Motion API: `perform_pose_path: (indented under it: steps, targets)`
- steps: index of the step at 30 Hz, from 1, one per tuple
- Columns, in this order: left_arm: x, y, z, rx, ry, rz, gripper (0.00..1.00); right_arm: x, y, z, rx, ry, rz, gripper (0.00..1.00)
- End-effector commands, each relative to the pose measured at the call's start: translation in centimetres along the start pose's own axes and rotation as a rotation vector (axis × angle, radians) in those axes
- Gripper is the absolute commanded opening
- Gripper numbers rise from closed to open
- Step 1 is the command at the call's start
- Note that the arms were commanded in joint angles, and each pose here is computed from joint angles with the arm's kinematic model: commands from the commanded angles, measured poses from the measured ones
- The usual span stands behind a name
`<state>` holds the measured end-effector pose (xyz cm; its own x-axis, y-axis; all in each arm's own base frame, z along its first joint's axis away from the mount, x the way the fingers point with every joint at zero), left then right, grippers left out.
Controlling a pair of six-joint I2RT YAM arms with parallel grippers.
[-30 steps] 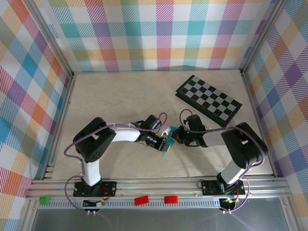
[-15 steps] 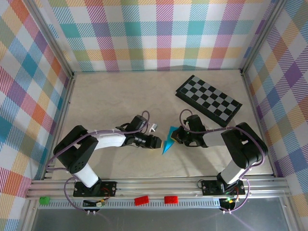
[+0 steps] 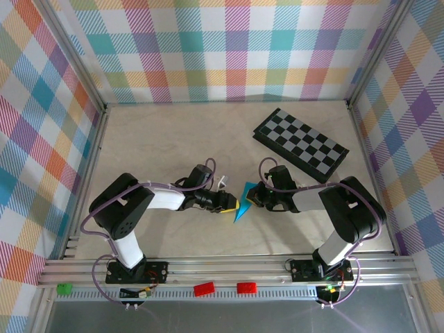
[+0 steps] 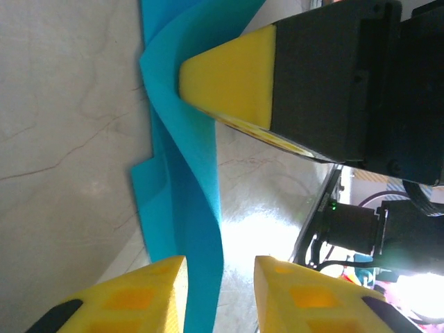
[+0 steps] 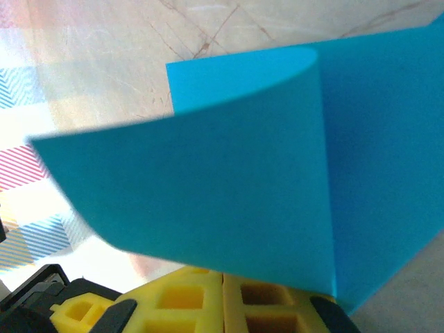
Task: Fold a paper plane with a square sheet of paper (pick it up from the middle)
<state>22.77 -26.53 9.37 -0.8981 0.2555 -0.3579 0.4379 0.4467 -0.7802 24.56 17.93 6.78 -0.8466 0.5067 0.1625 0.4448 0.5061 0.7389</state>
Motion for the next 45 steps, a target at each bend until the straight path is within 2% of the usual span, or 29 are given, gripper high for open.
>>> perform_pose_path:
  steps: [1,13,29,33,37,39,42,45]
  targets:
    - [-0.6,-0.7,0.3,0.049,0.02,0.026,0.29,0.4,-4.1,0.1,0.165,-0.019,0.068,0.07]
    - [0.0,0.0,2.1,0.058,0.106,0.006,0.29,0.4,-4.1,0.1,0.168,-0.015,0.071,0.07]
    - [0.6,0.2,2.4,0.074,0.136,-0.001,0.02,0.4,-4.4,0.2,0.185,-0.015,0.074,0.07]
    - [1.1,0.5,2.5,0.082,0.153,-0.003,0.0,0.4,-4.5,0.2,0.192,-0.015,0.076,0.07]
    - [1.4,0.6,2.7,0.109,0.171,-0.012,0.01,0.4,-4.7,0.2,0.198,-0.014,0.078,0.07]
    - [1.3,0.7,2.7,0.094,0.159,-0.016,0.17,0.4,-4.6,0.2,0.196,-0.012,0.076,0.07]
    - [0.4,0.2,2.7,0.107,0.124,0.0,0.16,0.4,-4.6,0.2,0.194,-0.011,0.076,0.07]
    - [-0.8,-0.4,2.6,0.099,0.088,0.021,0.21,0.5,-4.5,0.1,0.191,-0.012,0.074,0.07]
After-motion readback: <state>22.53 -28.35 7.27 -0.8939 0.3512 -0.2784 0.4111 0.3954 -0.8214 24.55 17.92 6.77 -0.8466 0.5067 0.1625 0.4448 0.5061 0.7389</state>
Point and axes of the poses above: each hand's point on the last joint's axis, 136 mm out from that joint toward the fingers, its own z axis out along the fingers, its own y axis along the line the jaws close on, x = y × z, the point moved 8 cm from there along -z, back along the fingers, and after that the axes turned 15 degrees about z, right-handed, at the moved point
